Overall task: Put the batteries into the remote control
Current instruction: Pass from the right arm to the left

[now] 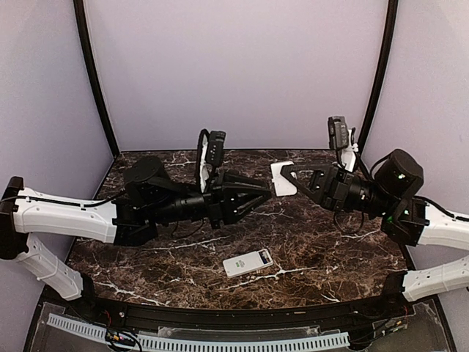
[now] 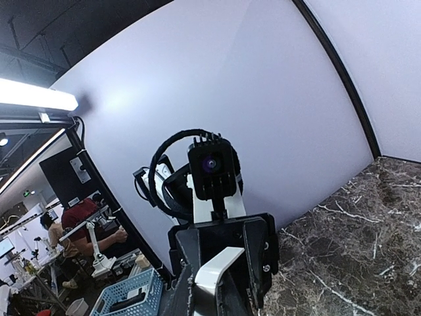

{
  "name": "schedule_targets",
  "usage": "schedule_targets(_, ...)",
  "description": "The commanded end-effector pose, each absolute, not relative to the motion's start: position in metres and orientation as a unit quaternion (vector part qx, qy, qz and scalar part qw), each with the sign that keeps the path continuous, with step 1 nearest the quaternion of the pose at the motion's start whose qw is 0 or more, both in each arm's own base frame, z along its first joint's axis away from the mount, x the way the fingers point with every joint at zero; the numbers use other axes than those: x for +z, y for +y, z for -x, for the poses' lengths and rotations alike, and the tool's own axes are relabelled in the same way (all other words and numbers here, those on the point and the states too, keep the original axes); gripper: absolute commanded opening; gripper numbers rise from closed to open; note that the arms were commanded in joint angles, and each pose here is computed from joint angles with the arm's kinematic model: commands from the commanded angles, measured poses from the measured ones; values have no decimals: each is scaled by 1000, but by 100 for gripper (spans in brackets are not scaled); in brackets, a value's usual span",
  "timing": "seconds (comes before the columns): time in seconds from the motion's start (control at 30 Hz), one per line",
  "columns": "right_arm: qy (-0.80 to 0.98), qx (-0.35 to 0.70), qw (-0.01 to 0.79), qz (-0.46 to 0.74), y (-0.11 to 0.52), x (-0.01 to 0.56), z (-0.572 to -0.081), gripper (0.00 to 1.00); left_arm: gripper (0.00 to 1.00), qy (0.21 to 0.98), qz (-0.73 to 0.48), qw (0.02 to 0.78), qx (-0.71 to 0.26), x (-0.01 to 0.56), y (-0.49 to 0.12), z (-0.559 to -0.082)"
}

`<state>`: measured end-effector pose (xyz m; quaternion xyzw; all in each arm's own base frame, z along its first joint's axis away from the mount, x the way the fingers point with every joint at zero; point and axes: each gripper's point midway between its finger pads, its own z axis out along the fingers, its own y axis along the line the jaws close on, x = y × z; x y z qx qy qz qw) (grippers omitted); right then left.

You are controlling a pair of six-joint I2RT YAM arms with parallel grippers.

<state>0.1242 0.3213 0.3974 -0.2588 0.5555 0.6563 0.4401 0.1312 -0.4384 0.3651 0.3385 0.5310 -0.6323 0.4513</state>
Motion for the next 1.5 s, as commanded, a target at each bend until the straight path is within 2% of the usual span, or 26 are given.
schedule_targets(0.0,538,648,467,268,320,414,-120,0,34,488,-360,450,-655,386,-442,-105)
schedule_targets(0.17,532,649,468,276,322,420,-116,0,37,477,-379,468,-640,387,-450,-94)
schedule_targets(0.47,528,651,465,283,324,421,-111,0,24,470,-369,490,-635,392,-450,-99)
schedule_targets(0.6,529,648,470,282,319,424,-109,0,24,486,-369,506,-610,382,-442,-105)
schedule_targets(0.77,529,648,470,283,318,425,-108,0,26,496,-367,535,-577,381,-430,-112)
schedule_targets(0.87,525,652,468,285,320,425,-108,0,28,499,-380,527,-573,381,-436,-110)
schedule_targets(1.07,524,655,463,286,324,425,-107,0,41,484,-393,513,-590,385,-446,-104)
schedule_targets(1.27,523,656,459,292,328,424,-104,0,42,478,-389,523,-588,389,-448,-107)
schedule_targets(1.3,522,657,459,292,328,425,-104,0,41,479,-388,525,-587,391,-448,-107)
schedule_targets(1.47,522,656,460,293,329,425,-104,0,26,477,-386,528,-587,392,-448,-108)
